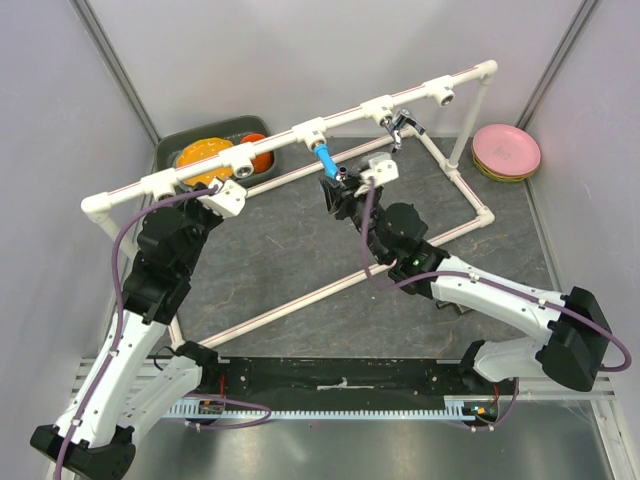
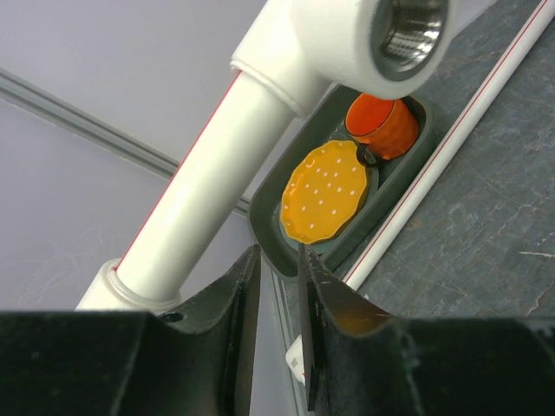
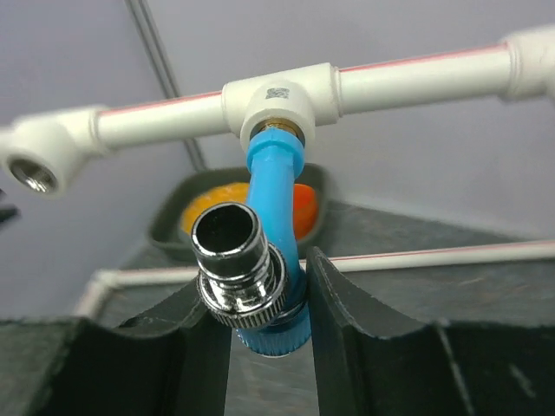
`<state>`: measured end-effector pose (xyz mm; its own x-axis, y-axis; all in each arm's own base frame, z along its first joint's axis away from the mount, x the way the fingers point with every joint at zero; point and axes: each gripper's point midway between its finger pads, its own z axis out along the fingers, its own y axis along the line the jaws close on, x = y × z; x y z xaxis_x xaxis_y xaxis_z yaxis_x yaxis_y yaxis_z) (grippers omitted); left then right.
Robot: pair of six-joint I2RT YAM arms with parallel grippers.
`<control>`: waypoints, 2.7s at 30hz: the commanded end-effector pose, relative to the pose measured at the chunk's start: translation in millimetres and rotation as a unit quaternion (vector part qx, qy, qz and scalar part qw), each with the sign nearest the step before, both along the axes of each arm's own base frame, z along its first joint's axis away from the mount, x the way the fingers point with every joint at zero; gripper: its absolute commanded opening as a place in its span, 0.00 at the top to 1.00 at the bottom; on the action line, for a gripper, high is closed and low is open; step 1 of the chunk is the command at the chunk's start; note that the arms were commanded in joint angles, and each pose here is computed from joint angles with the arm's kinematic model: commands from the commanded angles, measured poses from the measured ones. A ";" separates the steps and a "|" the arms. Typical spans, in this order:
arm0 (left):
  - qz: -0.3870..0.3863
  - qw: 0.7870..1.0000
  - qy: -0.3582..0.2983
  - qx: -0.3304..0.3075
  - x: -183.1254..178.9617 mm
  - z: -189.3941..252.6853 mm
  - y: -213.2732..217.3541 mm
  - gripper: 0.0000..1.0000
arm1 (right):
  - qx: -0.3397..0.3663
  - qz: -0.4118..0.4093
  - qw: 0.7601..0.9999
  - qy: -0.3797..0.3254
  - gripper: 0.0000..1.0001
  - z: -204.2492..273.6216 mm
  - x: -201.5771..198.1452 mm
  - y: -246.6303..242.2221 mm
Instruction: Install the water faucets
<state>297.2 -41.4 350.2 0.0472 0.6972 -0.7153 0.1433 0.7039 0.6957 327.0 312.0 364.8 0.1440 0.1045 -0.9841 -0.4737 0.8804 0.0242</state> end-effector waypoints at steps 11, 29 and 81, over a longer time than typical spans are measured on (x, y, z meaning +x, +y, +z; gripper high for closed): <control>-0.003 1.000 -0.012 -0.021 -1.2 6.5 -0.5 0.69 | 0.603 0.066 0.784 0.132 0.94 30.6 -11.3 -30.6; 0.000 1.000 -0.006 -0.018 1.7 2.9 0.8 0.69 | 0.342 0.036 0.935 0.092 0.02 38.5 -41.7 -50.0; 0.011 0.997 -0.043 -0.058 -8.1 28.7 8.0 0.98 | -0.697 -0.160 0.679 -0.169 0.68 40.7 -18.6 -31.6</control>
<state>294.5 -37.4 345.9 0.0404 0.6848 -0.7276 0.1455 0.7164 0.6823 306.1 285.1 386.2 0.2142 -0.9728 0.0879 -0.0511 -0.1010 -0.9936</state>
